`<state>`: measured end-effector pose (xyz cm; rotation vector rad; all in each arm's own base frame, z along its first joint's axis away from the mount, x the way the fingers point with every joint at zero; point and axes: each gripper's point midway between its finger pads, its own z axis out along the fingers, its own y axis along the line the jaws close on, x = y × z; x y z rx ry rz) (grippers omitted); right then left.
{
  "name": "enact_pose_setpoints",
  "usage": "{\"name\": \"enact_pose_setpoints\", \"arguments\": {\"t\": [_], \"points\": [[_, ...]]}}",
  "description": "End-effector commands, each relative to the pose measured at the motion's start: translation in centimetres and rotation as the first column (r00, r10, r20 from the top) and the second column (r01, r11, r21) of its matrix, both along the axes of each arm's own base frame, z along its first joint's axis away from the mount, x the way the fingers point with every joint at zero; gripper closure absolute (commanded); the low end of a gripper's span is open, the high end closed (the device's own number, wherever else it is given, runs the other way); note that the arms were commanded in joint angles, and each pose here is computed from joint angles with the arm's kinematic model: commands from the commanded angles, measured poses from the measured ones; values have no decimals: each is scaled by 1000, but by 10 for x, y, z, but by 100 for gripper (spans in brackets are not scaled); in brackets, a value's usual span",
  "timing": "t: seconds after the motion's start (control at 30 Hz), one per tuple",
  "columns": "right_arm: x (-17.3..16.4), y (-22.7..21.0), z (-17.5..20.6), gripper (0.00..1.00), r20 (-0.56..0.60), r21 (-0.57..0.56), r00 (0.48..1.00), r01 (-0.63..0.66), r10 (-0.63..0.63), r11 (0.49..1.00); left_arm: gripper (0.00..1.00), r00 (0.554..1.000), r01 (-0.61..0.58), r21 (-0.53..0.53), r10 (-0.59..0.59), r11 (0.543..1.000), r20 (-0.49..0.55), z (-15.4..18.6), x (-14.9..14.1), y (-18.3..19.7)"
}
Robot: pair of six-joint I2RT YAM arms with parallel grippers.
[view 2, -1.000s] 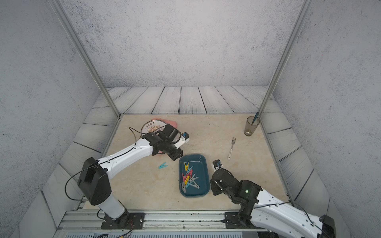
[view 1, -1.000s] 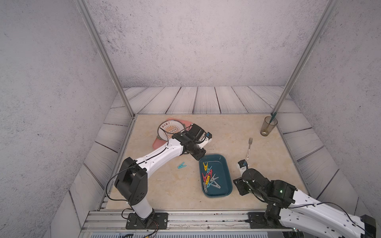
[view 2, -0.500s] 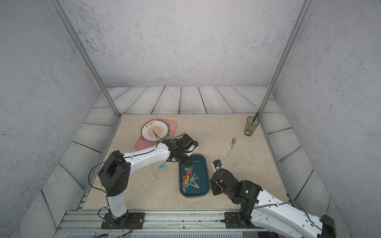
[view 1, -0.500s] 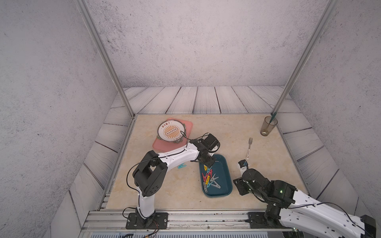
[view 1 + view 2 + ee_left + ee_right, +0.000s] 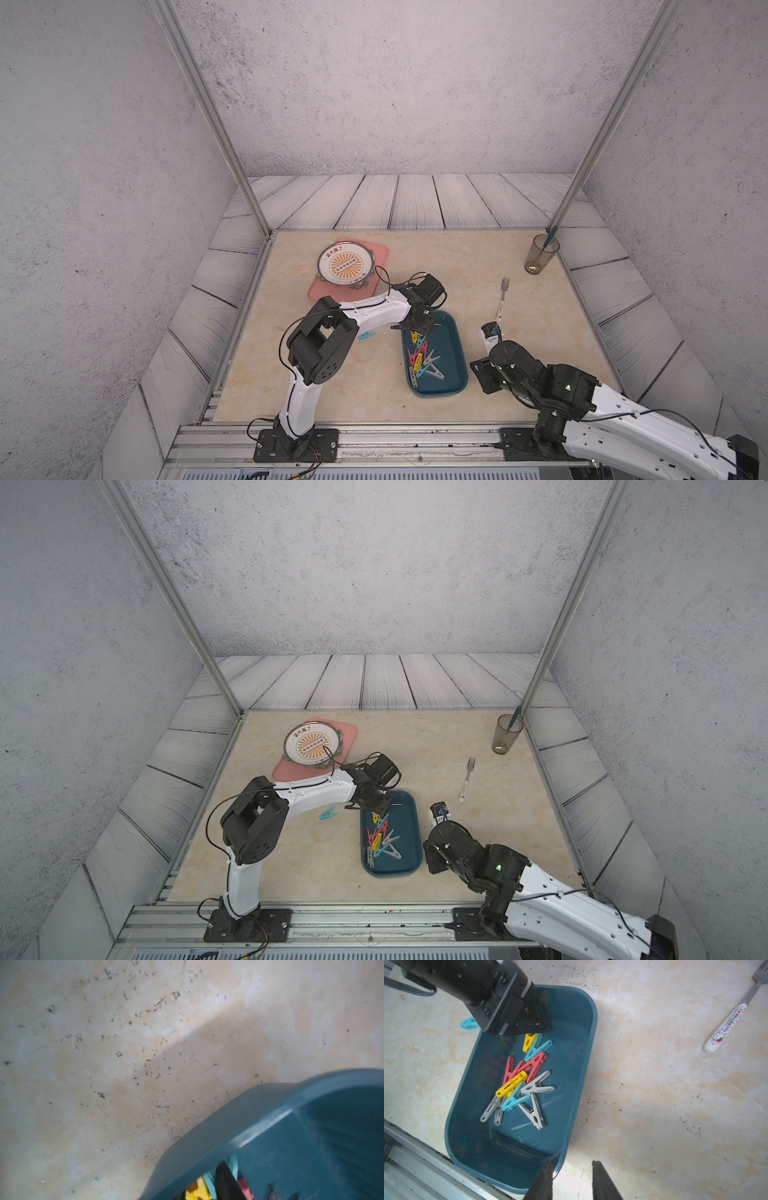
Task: Take the clothespins out of the storage box
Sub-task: Pick up the clothespin from the storage box.
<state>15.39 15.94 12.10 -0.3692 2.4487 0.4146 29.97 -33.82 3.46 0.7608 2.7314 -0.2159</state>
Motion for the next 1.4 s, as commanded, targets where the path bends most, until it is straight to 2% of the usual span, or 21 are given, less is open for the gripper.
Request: {"name": "enact_pose_setpoints", "arguments": {"t": [0.0, 0.4, 0.6, 0.83, 1.17, 1.27, 1.37], "points": [[-2, 0, -3, 65, -6, 12, 1000, -1, 1, 1000, 70, 1000, -28, 4, 28, 1000, 1, -4, 5, -4], [-4, -2, -2, 65, -1, 19, 1000, 0, 0, 1000, 71, 999, -44, 55, 45, 998, -11, -23, 7, 0], [-3, -1, 0, 65, 5, 23, 1000, -1, 1, 1000, 81, 999, -45, 64, 45, 997, -4, -23, 9, 1], [-2, 2, 2, 65, 11, 24, 1000, -13, 13, 1000, 93, 998, -33, 22, 32, 999, 58, 5, 16, -3], [0, 7, 3, 65, 7, 21, 1000, -28, 28, 999, 95, 986, 61, -77, -48, 995, 162, 70, 15, -8], [1, 9, 4, 65, 6, 18, 1000, -31, 31, 999, 95, 984, 101, -110, -82, 989, 160, 77, 7, -10], [2, 12, 3, 65, 3, 17, 999, -38, 38, 999, 97, 986, 133, -153, -115, 979, 117, 71, -6, -16]]}}
